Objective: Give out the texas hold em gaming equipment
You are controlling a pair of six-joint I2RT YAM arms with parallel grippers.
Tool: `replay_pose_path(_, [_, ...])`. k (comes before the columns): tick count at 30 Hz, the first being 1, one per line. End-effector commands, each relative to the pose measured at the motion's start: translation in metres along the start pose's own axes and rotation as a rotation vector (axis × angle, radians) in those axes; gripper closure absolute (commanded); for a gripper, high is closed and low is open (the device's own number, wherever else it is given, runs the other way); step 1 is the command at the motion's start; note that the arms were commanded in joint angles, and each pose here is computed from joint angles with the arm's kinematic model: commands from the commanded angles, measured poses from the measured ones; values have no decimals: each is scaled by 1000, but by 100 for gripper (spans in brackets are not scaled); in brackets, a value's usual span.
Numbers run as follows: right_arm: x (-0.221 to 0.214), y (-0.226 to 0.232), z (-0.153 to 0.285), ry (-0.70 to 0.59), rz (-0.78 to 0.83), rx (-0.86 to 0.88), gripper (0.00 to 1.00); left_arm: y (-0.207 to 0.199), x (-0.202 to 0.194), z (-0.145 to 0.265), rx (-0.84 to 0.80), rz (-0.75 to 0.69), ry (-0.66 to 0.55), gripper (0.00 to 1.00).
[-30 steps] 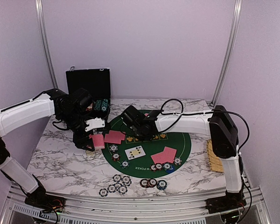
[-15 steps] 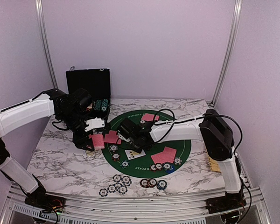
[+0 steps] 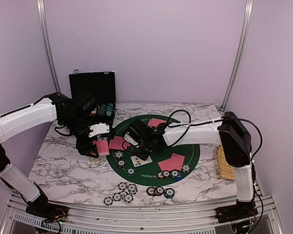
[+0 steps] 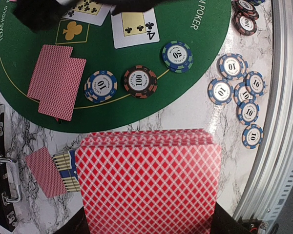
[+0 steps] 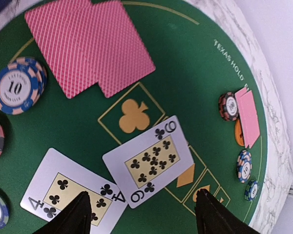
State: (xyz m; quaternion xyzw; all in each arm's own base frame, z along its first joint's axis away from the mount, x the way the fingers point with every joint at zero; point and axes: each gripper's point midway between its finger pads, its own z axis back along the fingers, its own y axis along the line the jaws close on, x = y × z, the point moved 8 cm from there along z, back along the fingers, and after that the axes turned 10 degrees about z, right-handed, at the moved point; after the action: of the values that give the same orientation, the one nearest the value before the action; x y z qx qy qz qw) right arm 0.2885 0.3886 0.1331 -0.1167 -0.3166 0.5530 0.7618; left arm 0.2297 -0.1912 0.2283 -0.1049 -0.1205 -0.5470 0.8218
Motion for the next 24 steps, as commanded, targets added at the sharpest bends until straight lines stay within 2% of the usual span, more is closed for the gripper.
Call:
replay_pose_path(1, [10,-73,55,-222,-375,31,26,-3,-2,11,4,9,-20,100])
replay_pose_path(4, [6,-86,74,-296,-486,104,25,-3,-2,12,6,9,-20,100])
replay_pose_path(6, [4,-81,78,-289,-520,161,31,-2,-1,12,7,7,-24,100])
replay_pose_path(8, [1,-67,78,-273,-556,246,37,-2,0,11,1,8,-24,100])
replay_pose_path(12, [-12,-26,71,-243,-633,396,43,-2,1,11,1,8,-24,100])
replay_pose_path(17, [-22,24,54,-158,-662,471,56,-1,1,10,1,10,-18,100])
replay_pose_path(24, [-34,47,32,-97,-732,493,63,-1,1,11,7,8,-18,100])
